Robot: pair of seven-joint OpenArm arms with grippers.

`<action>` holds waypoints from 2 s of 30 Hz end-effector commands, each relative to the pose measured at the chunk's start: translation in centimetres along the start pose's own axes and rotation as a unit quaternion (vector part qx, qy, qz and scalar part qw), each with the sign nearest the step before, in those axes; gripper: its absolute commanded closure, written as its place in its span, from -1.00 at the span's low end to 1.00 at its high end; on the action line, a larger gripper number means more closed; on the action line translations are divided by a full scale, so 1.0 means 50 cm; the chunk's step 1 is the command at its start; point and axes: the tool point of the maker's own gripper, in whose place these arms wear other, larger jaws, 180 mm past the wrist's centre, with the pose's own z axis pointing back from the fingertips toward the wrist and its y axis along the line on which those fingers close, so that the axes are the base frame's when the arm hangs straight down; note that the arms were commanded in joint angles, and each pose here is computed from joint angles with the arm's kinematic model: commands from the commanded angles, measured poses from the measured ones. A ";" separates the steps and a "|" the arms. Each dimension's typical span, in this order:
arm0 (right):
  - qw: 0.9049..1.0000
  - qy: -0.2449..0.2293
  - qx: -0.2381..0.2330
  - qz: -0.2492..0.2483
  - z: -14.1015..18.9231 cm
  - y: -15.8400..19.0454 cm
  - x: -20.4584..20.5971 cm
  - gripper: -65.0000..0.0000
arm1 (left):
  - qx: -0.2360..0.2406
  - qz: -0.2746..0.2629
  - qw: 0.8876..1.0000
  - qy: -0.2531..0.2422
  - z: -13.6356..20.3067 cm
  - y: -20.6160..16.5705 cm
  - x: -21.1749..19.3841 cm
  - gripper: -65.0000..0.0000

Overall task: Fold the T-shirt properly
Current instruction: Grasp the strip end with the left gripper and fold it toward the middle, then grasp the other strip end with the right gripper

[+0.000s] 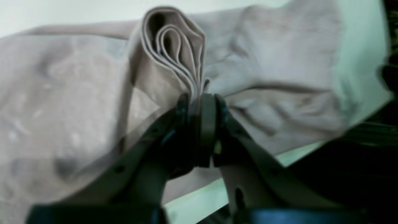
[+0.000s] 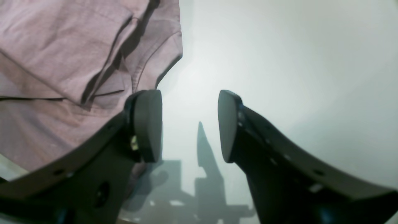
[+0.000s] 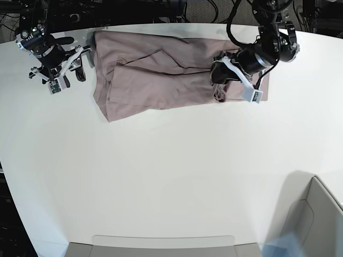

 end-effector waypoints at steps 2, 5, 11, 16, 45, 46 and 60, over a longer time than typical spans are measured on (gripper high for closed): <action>1.000 -0.024 -0.003 0.005 0.007 -0.006 0.027 0.11 | -0.020 -0.004 1.000 -0.024 0.009 -0.018 0.024 1.00; 0.999 -0.036 0.012 -0.012 0.008 0.002 0.037 0.11 | -0.036 0.002 0.999 -0.025 0.009 -0.029 0.023 1.00; 0.997 -0.049 0.037 -0.035 0.011 0.020 0.046 0.11 | 0.005 -0.012 1.000 0.002 0.008 0.002 0.004 0.91; 0.998 -0.046 0.039 -0.036 0.010 0.021 0.043 0.11 | 0.023 -0.027 0.999 0.018 0.018 0.019 -0.007 0.70; 0.969 -0.111 0.118 -0.186 0.027 -0.041 0.044 0.11 | 0.105 0.001 0.994 -0.023 0.115 0.132 0.021 0.81; 0.964 -0.119 0.144 -0.189 0.030 -0.035 0.042 0.11 | 0.104 0.001 0.994 -0.022 0.114 0.132 0.020 0.83; 0.934 -0.069 0.261 -0.234 -0.055 0.083 -0.020 0.11 | 0.103 0.005 0.995 -0.017 0.114 0.131 0.009 0.84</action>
